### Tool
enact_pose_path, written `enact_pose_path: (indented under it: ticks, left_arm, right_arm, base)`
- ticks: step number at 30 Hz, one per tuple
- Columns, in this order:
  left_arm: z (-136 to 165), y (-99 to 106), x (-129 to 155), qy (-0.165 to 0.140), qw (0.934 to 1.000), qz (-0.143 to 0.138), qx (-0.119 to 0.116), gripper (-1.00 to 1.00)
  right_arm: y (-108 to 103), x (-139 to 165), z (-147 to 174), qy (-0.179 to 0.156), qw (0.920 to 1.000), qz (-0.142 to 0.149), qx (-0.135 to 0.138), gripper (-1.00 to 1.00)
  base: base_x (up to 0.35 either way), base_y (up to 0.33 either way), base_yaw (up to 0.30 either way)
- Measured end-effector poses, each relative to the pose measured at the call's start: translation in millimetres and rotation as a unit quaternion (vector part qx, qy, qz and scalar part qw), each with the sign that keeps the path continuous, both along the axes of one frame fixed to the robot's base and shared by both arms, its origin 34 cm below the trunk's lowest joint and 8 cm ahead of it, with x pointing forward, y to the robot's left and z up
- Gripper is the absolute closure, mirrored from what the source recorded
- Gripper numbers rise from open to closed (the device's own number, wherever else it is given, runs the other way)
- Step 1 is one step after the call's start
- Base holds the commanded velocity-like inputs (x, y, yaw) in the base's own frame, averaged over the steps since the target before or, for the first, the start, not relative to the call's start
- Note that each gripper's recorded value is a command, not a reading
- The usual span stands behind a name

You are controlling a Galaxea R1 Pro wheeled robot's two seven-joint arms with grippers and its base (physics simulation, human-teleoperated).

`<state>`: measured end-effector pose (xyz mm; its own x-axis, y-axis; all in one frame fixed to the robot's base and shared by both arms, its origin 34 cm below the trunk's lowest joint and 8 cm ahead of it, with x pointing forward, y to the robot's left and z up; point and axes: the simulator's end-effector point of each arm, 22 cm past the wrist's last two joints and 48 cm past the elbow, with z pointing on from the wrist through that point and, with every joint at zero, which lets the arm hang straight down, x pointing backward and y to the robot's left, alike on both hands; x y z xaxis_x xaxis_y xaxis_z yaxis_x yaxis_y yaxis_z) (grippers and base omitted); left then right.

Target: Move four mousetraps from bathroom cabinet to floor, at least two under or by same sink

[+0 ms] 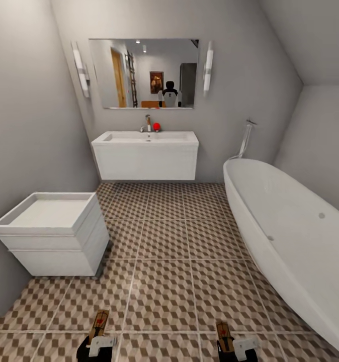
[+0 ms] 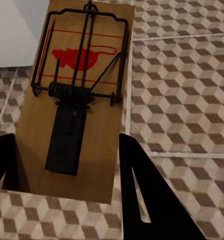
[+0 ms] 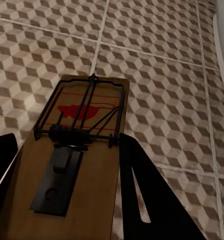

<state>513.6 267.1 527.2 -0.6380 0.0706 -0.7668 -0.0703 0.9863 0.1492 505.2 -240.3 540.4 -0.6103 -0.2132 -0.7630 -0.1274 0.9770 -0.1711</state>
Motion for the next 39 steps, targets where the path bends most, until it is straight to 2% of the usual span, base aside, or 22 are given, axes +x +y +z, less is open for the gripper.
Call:
enact_pose_path:
  ticks: [39]
  left_arm:
    - [0.0, 0.0, 0.0, 0.0, 1.0, 0.0, 0.0, 1.0]
  right_arm:
    - [0.4, -0.2, -0.2, 0.001, 1.0, 0.001, 0.0, 1.0]
  base:
    - [0.343, 0.0, 0.0]
